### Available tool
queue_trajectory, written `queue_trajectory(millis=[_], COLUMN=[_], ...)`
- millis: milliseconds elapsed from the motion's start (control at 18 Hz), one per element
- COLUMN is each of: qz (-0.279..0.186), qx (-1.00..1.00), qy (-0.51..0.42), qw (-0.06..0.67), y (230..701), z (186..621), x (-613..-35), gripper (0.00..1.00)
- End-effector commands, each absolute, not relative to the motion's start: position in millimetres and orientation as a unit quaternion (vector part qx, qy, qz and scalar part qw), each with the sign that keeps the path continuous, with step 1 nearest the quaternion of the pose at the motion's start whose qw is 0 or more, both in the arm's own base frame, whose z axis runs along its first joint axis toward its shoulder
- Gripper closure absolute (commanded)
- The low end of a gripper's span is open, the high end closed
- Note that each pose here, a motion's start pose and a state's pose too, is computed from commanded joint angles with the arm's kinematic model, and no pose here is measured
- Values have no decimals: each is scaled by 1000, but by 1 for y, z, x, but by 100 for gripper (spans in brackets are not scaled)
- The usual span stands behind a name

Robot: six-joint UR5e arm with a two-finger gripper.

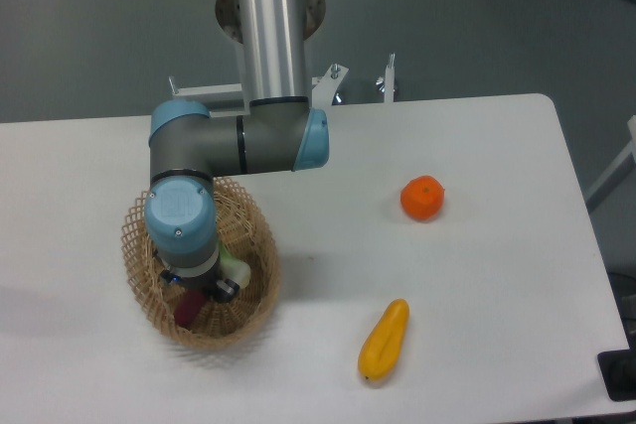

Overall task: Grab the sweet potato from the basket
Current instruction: 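Lower the gripper into the basket and close on the purple sweet potato, then lift the sweet potato up out of the basket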

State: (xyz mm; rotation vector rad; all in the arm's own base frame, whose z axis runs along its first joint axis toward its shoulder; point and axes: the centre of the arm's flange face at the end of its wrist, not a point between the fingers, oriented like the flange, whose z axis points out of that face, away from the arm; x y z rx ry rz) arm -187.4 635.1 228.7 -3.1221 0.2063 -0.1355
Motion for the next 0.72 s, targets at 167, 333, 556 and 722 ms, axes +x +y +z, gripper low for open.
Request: queue_trajectory(millis=[167, 333, 556, 722], qz=[-42, -35, -25, -14], qx=[-997, -997, -997, -997], qy=[68, 68, 70, 58], qw=[12, 22, 36, 50], y=[634, 633, 630, 617], z=[239, 253, 275, 295], x=[-185, -185, -193, -219], gripper=[93, 93, 93, 93])
